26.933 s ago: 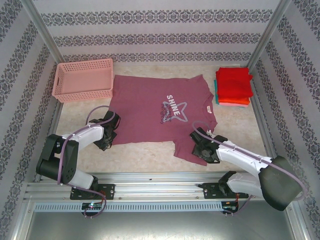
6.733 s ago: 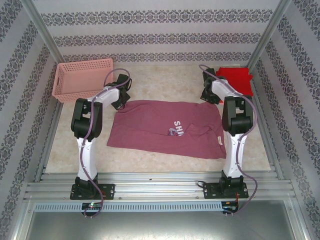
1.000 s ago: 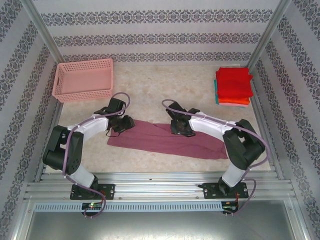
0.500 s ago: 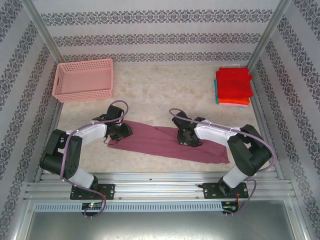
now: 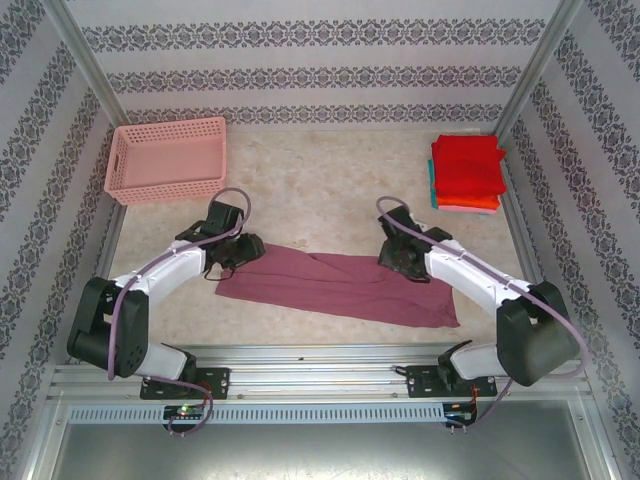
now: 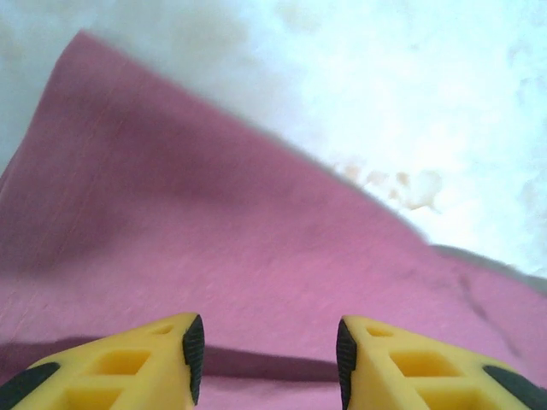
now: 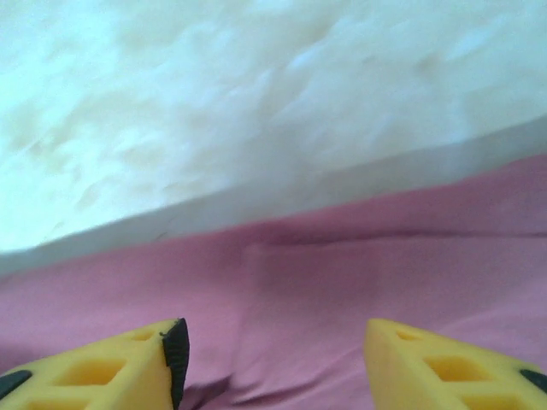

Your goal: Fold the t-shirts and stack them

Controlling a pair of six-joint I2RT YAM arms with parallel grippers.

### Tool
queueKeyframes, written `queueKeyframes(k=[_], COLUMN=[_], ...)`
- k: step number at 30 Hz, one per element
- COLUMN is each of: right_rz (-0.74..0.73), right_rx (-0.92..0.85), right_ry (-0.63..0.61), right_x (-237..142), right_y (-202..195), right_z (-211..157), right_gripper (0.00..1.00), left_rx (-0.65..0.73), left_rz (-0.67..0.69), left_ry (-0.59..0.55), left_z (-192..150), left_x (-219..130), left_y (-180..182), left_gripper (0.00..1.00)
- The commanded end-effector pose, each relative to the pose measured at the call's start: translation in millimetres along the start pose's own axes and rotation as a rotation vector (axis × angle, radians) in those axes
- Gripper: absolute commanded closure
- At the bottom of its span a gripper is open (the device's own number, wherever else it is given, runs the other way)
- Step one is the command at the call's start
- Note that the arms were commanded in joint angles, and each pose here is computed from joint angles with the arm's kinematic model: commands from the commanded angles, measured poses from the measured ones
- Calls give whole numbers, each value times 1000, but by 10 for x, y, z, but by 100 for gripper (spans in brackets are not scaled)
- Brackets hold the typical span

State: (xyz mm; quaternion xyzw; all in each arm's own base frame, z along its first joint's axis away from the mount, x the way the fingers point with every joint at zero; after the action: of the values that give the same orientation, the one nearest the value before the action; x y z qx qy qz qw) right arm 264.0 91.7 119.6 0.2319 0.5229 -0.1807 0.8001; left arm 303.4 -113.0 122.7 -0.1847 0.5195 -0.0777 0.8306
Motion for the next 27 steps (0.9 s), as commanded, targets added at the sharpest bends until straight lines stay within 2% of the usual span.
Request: queueKeyframes(k=[1,4,7,10,14,22,27], right_rz=[-69,-76,-70,-55,-44,19,65], right_rx=[4,0,-9,-20,-47,-127,-156], right_ry=[-8,23,48,51,52,34,-13], right_x=[105,242,359,455,599,793,558], right_y=[-133,-81,26,141,290,775,968], right_z=[106,119,120,150,230,570,758], right_gripper=[42,46,55,63,70,71,64], left_rx=[56,58,21,-47,-133,-197,-200], left_rz=[-70,-111,-107,-61,-23,55,64], left_ry=[-47,-31,-6,6,1,-14,-30], left_z=[201,257,259,227,138,143,237], left_x=[51,248,460,610,721,729,682], left_y=[-274,-397,-372,-204,98,536,602], left_gripper=[53,53,54,57,60,60,60])
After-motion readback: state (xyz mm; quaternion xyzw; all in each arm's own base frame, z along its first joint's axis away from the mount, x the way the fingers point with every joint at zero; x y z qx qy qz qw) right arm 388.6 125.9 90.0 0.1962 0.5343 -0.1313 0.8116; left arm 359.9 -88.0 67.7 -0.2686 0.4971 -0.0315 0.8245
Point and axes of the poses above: each hand's point on the last joint's axis, 136 mm out from that joint toward the fingers, its own x axis out along the fingers, its own y axis along the line the jaws close on, z = x × y, the point moved 5 cm from there along -x, back along the fingers, and after that the axes turned 12 degrees about x, right-handed, at the moved point
